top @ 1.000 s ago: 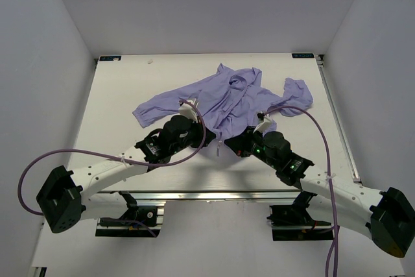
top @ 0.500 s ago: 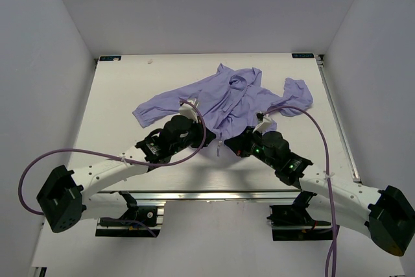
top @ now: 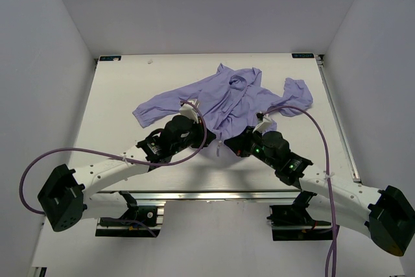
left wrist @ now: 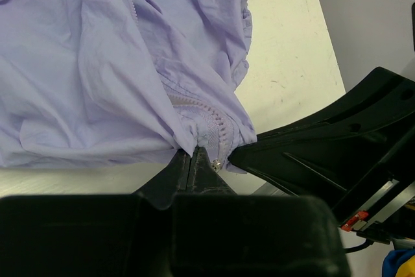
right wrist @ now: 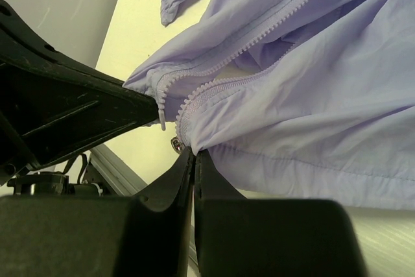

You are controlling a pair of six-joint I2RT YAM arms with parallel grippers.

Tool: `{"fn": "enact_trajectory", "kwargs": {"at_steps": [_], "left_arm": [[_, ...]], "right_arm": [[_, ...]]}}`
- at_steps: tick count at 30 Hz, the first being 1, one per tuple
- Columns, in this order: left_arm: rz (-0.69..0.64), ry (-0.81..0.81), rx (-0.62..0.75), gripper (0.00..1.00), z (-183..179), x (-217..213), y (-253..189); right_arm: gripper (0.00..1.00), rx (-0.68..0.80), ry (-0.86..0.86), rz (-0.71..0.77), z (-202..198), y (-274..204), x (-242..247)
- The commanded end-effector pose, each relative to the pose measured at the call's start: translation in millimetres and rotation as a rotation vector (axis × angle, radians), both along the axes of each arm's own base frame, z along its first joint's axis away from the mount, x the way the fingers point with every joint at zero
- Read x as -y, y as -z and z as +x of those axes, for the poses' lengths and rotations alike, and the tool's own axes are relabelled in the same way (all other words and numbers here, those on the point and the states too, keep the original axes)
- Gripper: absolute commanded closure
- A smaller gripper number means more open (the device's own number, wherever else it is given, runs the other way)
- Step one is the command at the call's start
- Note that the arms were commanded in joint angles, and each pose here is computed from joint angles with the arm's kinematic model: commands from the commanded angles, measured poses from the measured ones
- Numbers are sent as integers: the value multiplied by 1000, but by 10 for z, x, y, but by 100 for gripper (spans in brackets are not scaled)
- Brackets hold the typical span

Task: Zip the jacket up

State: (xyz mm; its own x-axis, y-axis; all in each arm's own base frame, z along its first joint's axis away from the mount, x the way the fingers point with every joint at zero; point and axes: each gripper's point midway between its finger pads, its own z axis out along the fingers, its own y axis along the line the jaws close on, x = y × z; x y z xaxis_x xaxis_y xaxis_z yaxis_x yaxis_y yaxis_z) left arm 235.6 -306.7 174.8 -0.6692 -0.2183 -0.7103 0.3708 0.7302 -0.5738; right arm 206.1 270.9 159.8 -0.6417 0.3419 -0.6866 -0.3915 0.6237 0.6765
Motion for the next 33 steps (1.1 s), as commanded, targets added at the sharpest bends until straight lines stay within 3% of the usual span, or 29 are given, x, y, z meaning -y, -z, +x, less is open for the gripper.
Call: {"fn": "enact_trajectory", "kwargs": {"at_steps": [1, 33], "left_arm": [[-8, -5, 8, 100, 11, -6, -1], [14, 19, -10, 100, -45, -18, 79]], "right_arm": [[100, 68, 3, 99, 80, -411, -83], [100, 54, 46, 105, 153, -428, -74]]}}
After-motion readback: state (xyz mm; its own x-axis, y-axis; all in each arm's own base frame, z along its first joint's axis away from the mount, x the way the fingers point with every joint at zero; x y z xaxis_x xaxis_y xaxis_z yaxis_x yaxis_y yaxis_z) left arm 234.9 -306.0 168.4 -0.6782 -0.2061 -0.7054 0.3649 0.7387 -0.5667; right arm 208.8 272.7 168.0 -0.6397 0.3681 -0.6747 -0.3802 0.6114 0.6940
